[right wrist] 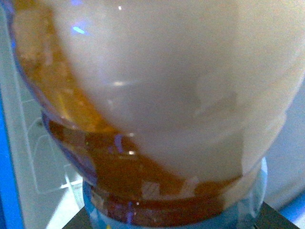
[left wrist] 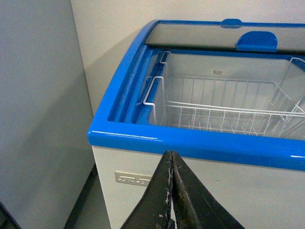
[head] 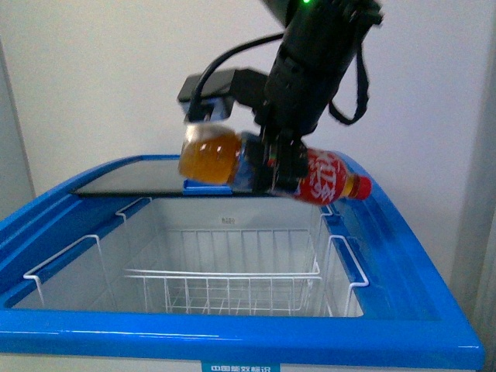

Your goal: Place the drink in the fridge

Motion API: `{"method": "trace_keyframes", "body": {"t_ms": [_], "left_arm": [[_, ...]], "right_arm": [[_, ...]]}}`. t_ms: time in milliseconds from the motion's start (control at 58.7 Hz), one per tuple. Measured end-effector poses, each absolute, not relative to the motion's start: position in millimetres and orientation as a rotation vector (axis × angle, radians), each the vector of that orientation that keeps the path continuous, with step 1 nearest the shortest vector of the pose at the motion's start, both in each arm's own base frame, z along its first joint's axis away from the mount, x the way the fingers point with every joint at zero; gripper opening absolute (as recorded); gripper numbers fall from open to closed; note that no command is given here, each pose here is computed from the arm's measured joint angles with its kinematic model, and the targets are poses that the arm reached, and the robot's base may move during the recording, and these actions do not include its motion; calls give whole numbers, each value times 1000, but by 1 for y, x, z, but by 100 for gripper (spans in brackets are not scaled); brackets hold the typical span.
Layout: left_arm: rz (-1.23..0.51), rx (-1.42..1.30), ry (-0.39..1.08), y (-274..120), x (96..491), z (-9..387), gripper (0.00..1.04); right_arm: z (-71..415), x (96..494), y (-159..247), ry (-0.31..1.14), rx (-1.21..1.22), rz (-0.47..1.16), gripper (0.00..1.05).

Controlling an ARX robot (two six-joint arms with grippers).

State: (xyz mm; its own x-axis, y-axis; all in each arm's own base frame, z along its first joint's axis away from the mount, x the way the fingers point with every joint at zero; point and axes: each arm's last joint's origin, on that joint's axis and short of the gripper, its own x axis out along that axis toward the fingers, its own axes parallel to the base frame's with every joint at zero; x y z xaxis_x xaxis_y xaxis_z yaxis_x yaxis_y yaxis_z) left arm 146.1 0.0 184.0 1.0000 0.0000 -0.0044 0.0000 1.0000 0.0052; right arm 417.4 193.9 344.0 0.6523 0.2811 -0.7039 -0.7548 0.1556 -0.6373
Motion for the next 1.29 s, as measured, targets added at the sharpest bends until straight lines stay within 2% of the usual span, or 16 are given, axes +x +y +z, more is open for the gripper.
{"method": "trace_keyframes", "body": {"t_ms": [119,341,716,988,1295], "left_arm": [[-1,5,5,0,139,180,3],[0,5,4,0,130,175,3],[0,4,-15,0,118,171,3],[0,4,-15,0,113,171,3],[0,4,-15,0,108,171,3]], "right_arm": [[303,426,225,544,-1239,857,38],[266,437,251,582,-1276,908,38],[215,477,263,597,-1304,850,38],[200,479,268,577,-1294,834,38],[153,477,261,645,-1304,819,38]]}}
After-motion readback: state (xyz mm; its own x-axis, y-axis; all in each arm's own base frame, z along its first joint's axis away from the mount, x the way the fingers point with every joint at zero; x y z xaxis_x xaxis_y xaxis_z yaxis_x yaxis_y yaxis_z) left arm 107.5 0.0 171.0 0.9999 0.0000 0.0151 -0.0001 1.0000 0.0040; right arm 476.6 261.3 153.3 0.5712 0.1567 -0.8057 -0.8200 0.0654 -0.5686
